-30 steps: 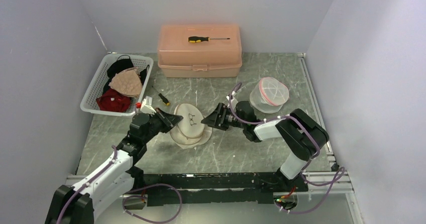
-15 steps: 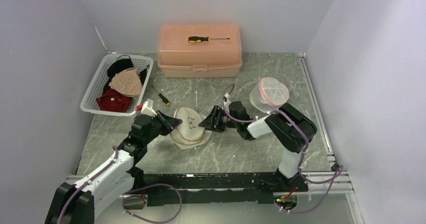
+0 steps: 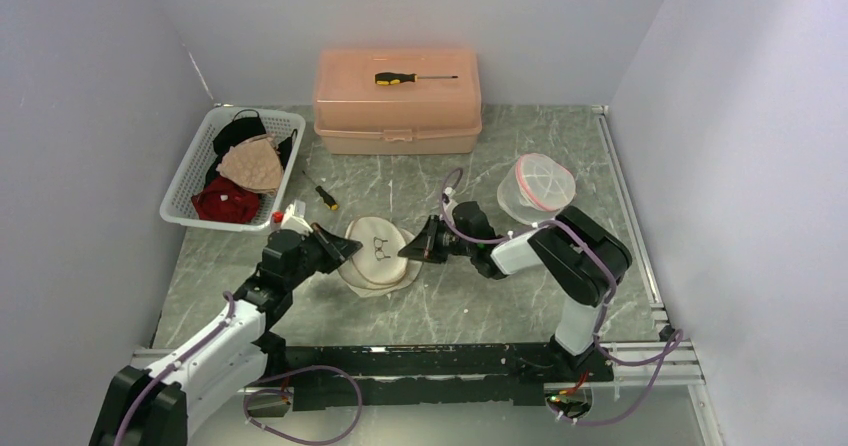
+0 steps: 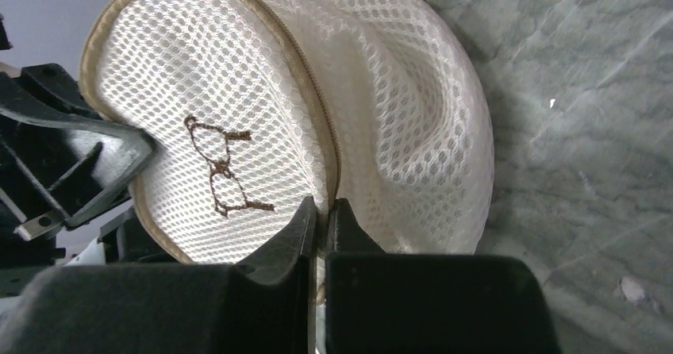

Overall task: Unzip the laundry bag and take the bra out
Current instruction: Close the laundry bag at the center of the board.

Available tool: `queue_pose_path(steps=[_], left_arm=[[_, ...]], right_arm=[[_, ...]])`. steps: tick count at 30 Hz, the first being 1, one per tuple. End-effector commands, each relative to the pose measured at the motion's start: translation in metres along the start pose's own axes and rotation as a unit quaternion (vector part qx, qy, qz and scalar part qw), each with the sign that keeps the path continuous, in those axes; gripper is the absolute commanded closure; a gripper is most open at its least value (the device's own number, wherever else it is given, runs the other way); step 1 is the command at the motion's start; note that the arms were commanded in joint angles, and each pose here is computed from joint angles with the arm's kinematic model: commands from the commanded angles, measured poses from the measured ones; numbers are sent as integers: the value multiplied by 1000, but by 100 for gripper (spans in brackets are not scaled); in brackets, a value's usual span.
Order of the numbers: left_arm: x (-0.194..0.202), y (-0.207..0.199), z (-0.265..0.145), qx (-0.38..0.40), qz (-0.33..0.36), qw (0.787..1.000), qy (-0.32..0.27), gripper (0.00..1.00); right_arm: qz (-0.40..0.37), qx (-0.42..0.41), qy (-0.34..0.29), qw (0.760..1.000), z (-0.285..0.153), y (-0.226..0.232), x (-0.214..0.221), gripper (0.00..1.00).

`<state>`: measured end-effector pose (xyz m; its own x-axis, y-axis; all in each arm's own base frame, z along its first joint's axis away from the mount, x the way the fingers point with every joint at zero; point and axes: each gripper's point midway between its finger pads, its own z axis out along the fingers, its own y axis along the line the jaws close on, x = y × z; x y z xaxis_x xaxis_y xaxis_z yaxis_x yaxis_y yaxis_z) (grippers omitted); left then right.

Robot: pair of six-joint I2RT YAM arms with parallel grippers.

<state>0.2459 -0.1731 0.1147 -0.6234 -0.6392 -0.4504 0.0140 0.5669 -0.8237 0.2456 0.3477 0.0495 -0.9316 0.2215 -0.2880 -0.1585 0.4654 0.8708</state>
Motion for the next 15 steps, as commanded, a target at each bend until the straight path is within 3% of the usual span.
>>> queue_pose_path(steps=[1,5,10,15], left_arm=[[-5,7,-7,-29,23,999,-6,89],[-9,17,-15,-85,39,996,2,57],[-12,30,-27,-141,51,989,5,40],[-14,21,-22,-114,60,992,1,27]], right_arm=[[-54,13,-21,998,-11,13,-11,100],[-90,65,-25,993,-27,1,-13,100],[-121,110,-35,986,-47,-12,-14,100],[-122,122,-35,984,-59,-19,-14,100]])
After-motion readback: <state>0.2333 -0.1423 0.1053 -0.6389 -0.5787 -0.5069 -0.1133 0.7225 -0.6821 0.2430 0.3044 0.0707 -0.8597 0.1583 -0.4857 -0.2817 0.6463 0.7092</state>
